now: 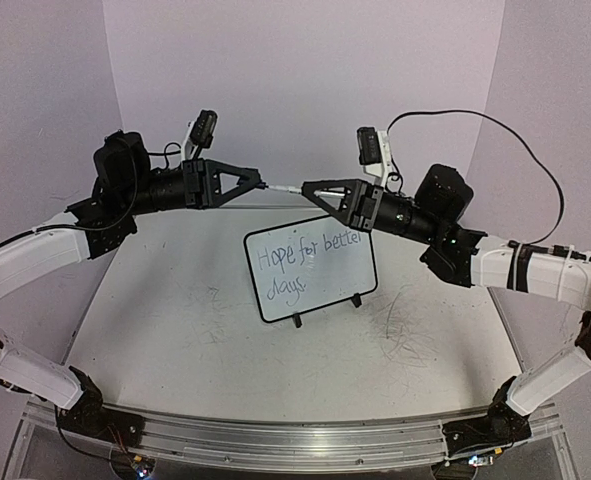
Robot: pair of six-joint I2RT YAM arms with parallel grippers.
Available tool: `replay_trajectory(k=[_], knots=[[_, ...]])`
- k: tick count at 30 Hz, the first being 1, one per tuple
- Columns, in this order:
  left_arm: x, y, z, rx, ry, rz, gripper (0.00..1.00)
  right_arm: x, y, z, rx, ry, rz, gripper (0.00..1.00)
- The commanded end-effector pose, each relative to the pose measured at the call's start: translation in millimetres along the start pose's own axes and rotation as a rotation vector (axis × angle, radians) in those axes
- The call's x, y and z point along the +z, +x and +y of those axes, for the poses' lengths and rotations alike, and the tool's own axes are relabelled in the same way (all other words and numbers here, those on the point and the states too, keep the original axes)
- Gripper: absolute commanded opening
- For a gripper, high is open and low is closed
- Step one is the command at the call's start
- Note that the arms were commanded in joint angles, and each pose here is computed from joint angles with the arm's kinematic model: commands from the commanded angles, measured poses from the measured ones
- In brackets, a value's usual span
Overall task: Write a sentence on the whiteboard
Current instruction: Insert the pen cap into the whiteboard marker.
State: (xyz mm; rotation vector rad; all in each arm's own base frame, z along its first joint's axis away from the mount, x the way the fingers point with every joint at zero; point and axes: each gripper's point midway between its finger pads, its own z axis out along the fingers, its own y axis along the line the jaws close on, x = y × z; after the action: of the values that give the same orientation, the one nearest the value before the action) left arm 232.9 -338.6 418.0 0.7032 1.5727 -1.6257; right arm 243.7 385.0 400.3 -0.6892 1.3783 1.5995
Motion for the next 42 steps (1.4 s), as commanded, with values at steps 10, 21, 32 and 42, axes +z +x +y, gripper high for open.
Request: replay_trajectory(k=[10,21,32,42], knots=[[2,-6,-14,0.030,0.038,-0.019,0.00,17,-10,6,0.002,-0.092,-0.043,0.00],[6,5,-8,0.022,0.042,0.008,0.00,24,-15,20,-0.026,-0.136,-0.054,0.00],[4,13,-8,0.029,0.048,0.027,0.00,15,-25,27,-0.077,-0.134,-0.043,0.00],[4,14,-5,0.037,0.038,0.023,0.00,20,-23,31,-0.048,-0.150,-0.042,0.00]])
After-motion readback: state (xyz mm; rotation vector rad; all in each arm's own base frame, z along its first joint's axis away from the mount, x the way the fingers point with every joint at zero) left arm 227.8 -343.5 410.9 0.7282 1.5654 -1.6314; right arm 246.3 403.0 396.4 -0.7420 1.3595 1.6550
